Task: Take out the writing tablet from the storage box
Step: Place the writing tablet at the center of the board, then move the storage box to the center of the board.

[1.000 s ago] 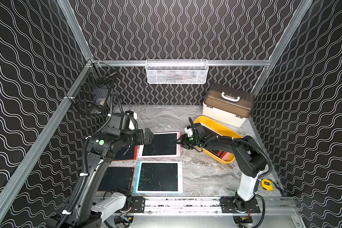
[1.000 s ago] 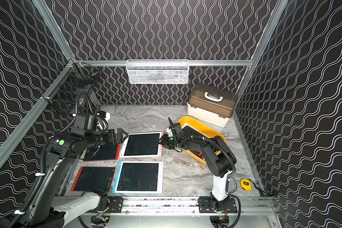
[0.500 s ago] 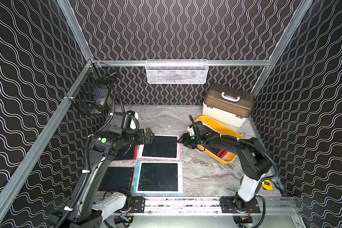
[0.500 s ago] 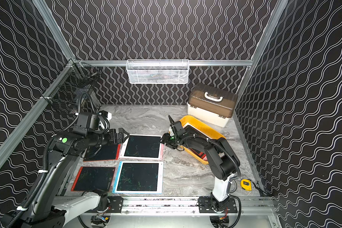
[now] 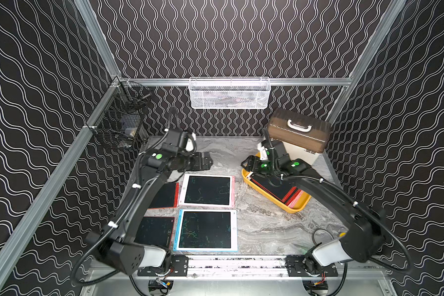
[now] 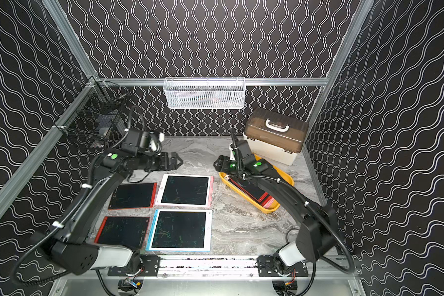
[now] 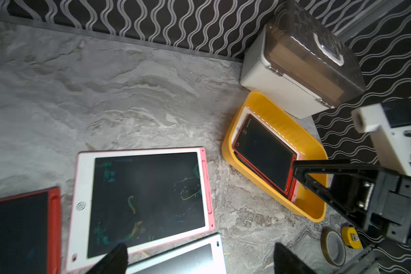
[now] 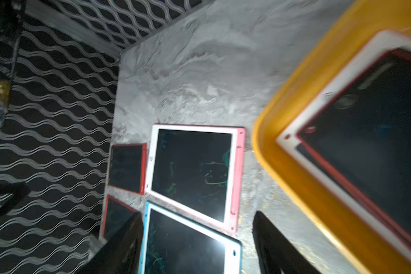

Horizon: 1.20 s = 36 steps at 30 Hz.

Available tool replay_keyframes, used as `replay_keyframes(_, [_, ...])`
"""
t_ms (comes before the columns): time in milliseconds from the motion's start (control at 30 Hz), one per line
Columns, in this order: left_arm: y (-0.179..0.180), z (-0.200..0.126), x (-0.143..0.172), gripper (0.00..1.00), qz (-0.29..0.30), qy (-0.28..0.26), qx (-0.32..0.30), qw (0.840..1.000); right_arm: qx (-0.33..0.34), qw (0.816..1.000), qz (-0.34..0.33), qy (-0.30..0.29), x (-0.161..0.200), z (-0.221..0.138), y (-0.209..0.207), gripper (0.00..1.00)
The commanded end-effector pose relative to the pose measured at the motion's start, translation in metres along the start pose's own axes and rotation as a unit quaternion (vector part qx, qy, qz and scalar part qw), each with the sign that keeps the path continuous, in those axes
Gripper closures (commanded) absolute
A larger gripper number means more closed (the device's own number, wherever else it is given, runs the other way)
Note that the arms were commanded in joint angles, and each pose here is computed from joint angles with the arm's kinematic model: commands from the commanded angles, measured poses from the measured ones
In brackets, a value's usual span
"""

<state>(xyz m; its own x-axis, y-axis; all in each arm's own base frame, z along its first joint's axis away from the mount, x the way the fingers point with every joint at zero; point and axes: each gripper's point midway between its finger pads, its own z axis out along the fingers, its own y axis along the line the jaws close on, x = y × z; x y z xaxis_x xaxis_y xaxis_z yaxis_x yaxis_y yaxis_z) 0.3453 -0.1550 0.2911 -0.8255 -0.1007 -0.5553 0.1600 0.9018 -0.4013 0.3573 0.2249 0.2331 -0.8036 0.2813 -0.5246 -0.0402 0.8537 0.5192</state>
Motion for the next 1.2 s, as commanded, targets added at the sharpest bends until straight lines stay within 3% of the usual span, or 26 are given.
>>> replay_keyframes(0, [-0.032,0.028,-0.025,0.01,0.028,-0.026,0.019,0.999,0.15,0.989,0.011,-0.016,0.0,-0.029,-0.076,0.22])
replay_keyframes(167, [-0.079,0.089,-0.026,0.01,0.084,-0.003,0.019,0.996,0.231,0.968,0.092,-0.042,0.003,-0.068,-0.159,0.16])
replay_keyframes(300, [-0.101,0.138,-0.016,0.01,0.123,0.027,0.003,0.992,0.288,0.946,0.146,-0.027,0.029,-0.084,-0.206,0.11])
replay_keyframes(533, [-0.128,0.209,0.005,0.01,0.189,0.052,-0.009,0.981,0.314,0.929,0.196,0.001,0.064,-0.072,-0.252,0.12])
replay_keyframes(767, [-0.129,0.259,0.022,0.01,0.223,0.07,-0.024,0.972,0.333,0.913,0.236,0.021,0.076,-0.06,-0.29,0.16])
replay_keyframes(900, [-0.124,0.275,0.033,0.01,0.236,0.079,-0.038,0.968,0.345,0.904,0.248,0.057,0.095,-0.047,-0.311,0.26])
replay_keyframes(1167, [-0.113,0.289,0.053,0.01,0.251,0.094,-0.068,0.961,0.341,0.901,0.245,0.108,0.117,-0.037,-0.318,0.68])
